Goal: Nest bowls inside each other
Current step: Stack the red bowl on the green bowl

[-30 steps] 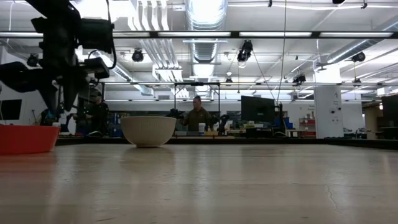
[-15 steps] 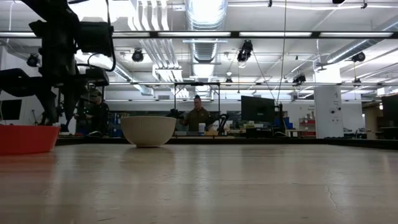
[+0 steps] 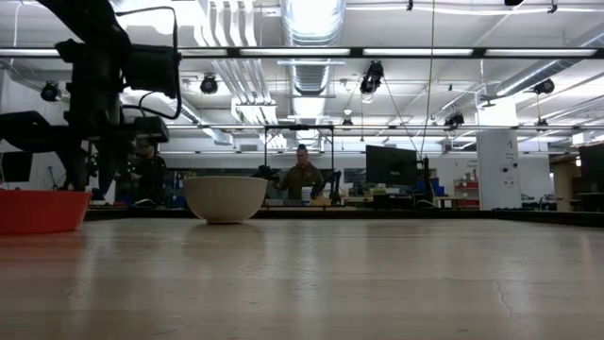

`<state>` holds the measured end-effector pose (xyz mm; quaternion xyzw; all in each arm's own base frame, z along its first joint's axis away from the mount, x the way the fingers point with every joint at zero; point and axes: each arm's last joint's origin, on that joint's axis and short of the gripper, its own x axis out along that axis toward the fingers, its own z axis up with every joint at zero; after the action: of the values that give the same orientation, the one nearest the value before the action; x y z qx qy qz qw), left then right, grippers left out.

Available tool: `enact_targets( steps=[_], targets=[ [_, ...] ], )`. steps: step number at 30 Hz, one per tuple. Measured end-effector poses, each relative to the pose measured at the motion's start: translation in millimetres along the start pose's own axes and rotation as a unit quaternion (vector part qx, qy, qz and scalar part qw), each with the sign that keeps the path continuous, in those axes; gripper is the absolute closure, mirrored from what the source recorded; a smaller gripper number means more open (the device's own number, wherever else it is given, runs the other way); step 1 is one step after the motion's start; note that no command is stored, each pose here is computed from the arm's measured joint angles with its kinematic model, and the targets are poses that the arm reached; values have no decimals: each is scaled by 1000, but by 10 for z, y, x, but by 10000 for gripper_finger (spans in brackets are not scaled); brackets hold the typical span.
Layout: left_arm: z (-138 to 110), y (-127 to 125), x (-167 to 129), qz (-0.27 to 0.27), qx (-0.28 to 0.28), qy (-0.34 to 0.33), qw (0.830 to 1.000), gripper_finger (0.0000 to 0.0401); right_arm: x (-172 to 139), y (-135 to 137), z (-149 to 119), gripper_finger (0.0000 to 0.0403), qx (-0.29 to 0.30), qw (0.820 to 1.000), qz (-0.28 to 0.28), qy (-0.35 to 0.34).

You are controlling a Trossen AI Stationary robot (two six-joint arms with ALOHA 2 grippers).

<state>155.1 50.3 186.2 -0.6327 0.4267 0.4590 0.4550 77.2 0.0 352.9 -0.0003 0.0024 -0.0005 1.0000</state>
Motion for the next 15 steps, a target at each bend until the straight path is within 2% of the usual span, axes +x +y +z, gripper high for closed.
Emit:
enact_targets(
  steps=[15],
  targets=[
    [22, -57, 120, 28, 0, 6, 1000, 279, 0, 0, 0, 369, 0, 1000, 0, 0]
  ],
)
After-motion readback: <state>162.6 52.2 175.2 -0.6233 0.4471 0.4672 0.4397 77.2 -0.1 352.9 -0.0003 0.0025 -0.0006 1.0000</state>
